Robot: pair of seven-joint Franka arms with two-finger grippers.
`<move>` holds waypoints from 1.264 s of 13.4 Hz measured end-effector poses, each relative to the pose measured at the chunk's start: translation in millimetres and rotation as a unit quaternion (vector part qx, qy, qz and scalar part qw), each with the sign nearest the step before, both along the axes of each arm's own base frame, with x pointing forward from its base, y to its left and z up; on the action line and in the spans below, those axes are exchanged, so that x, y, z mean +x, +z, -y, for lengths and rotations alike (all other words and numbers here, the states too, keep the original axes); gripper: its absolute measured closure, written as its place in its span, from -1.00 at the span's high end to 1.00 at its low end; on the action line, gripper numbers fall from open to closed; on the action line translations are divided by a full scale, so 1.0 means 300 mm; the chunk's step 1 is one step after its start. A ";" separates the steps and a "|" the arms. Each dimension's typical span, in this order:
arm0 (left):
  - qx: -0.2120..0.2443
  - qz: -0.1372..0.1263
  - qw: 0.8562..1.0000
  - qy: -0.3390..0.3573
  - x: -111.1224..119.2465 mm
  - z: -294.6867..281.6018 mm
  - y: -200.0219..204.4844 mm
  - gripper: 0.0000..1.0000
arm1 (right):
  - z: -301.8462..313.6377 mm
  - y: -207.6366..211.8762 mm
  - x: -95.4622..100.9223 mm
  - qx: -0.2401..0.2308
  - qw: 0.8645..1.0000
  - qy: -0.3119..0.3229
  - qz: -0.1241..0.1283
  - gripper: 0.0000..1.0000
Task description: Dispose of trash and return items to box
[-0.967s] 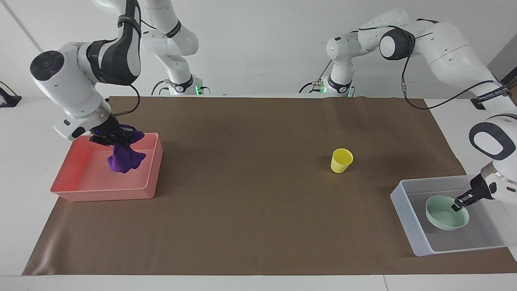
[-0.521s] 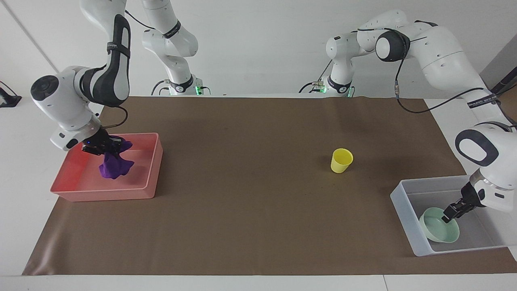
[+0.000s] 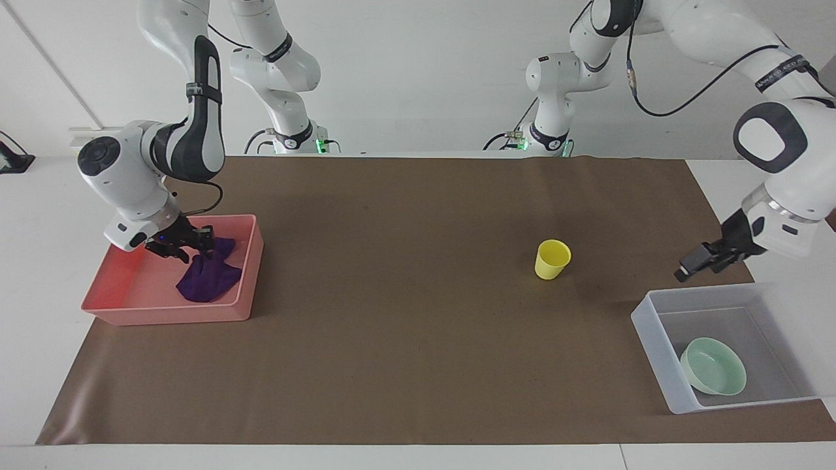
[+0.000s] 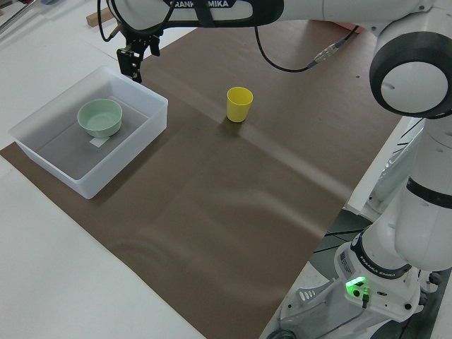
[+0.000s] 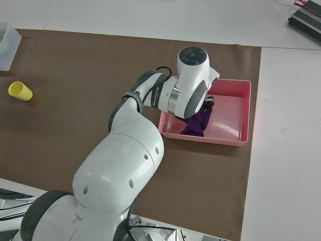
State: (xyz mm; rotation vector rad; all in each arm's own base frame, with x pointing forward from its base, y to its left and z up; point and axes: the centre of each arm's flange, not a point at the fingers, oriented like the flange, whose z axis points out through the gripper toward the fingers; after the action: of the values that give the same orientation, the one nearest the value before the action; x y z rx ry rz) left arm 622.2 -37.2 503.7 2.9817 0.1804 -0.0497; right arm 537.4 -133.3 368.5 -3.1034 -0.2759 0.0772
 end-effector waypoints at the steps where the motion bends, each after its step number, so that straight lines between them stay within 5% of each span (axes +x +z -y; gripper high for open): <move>1: 0.003 -0.016 1.000 -0.018 -0.085 0.130 -0.038 1.00 | -0.010 0.040 0.013 0.002 1.000 0.000 -0.003 0.63; 2: 0.008 -0.017 0.999 -0.029 -0.164 0.250 -0.097 1.00 | -0.034 0.099 0.034 0.005 1.000 -0.006 -0.006 0.83; 5: 0.011 0.028 0.999 -0.034 -0.368 0.430 -0.353 1.00 | -0.193 0.278 0.098 0.006 0.999 -0.033 -0.010 0.90; 7: 0.015 0.030 0.999 -0.030 -0.435 0.408 -0.479 0.99 | -0.316 0.366 0.124 0.004 0.999 -0.043 -0.011 0.90; 10: 0.015 0.035 0.999 -0.025 -0.438 0.379 -0.491 0.96 | -0.423 0.471 0.133 0.002 0.999 -0.047 -0.019 0.90; 13: 0.014 0.041 0.999 -0.021 -0.438 0.367 -0.483 0.47 | -0.409 0.576 0.113 -0.002 0.998 -0.049 -0.044 0.90; 17: 0.015 0.043 0.999 -0.016 -0.437 0.348 -0.489 0.35 | -0.399 0.716 0.053 -0.011 0.997 -0.026 -0.065 0.90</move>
State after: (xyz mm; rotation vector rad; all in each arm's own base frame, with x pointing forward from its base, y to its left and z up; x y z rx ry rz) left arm 491.3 -141.5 356.9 3.0096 0.1238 0.0793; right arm 553.3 -13.7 583.4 -3.1082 -0.1908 0.2816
